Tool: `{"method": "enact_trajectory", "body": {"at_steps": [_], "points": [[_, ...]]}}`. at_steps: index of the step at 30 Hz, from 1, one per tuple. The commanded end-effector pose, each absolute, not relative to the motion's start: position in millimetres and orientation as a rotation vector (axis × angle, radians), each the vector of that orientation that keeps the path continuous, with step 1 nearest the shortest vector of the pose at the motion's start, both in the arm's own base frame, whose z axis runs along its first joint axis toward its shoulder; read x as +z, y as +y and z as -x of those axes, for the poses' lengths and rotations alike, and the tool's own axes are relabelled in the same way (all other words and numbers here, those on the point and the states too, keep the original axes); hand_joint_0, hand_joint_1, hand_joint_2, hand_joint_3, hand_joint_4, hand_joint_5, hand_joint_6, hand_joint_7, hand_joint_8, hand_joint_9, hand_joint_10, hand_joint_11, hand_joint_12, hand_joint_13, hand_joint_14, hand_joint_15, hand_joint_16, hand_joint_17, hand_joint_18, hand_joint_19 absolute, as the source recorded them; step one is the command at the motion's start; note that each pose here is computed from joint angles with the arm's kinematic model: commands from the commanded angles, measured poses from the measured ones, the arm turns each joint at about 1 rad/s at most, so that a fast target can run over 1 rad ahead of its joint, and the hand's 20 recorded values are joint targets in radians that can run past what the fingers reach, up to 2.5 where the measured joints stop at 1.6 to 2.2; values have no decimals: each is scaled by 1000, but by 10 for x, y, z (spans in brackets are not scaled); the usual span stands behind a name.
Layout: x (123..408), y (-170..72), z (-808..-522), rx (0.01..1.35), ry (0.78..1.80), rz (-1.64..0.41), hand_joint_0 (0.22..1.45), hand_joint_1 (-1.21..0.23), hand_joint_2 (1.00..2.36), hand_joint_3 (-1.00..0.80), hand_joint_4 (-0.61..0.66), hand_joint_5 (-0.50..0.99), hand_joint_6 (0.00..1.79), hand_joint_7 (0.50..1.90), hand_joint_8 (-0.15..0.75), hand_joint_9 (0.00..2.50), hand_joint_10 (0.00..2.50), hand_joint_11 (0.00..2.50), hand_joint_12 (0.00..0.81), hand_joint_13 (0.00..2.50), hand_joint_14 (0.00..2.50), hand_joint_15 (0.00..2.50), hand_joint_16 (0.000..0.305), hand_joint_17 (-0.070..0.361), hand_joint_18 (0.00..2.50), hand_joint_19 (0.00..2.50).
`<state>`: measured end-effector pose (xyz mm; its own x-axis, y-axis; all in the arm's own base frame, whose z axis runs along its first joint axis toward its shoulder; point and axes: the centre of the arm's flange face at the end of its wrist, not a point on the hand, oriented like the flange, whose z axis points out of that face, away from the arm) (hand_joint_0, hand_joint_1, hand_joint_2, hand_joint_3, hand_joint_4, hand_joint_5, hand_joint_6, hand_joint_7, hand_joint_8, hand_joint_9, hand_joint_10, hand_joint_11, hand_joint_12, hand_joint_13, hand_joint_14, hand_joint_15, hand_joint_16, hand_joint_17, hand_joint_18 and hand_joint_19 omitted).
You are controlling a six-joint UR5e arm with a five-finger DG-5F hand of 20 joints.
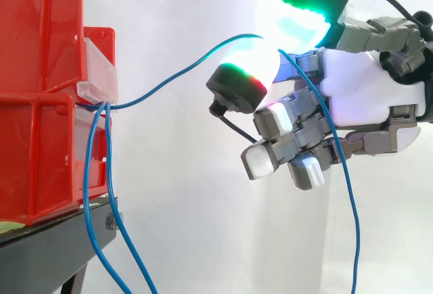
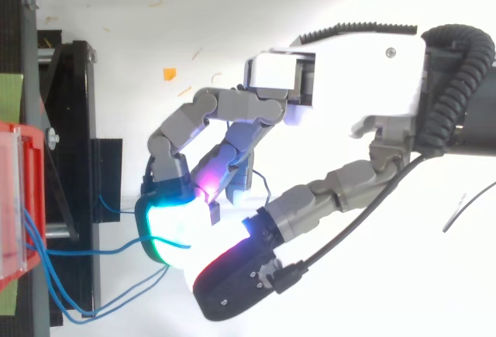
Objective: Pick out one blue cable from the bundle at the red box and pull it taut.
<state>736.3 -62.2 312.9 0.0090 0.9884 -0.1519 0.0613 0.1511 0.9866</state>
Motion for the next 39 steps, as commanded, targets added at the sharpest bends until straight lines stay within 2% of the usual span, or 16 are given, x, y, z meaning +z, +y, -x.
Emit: {"method": "enact_trajectory", "body": {"at_steps": [1, 39], "points": [[3129, -624, -7362, 1057, 1311, -1146, 675, -840, 1012, -198, -15, -92, 922, 1105, 318, 1015, 24, 766, 340, 768, 15, 374, 45, 101, 894, 718], [3129, -624, -7362, 1057, 1311, -1146, 675, -847, 1012, -192, -22, -92, 922, 1106, 316, 1027, 23, 763, 338, 777, 13, 380, 45, 101, 902, 716]]}}
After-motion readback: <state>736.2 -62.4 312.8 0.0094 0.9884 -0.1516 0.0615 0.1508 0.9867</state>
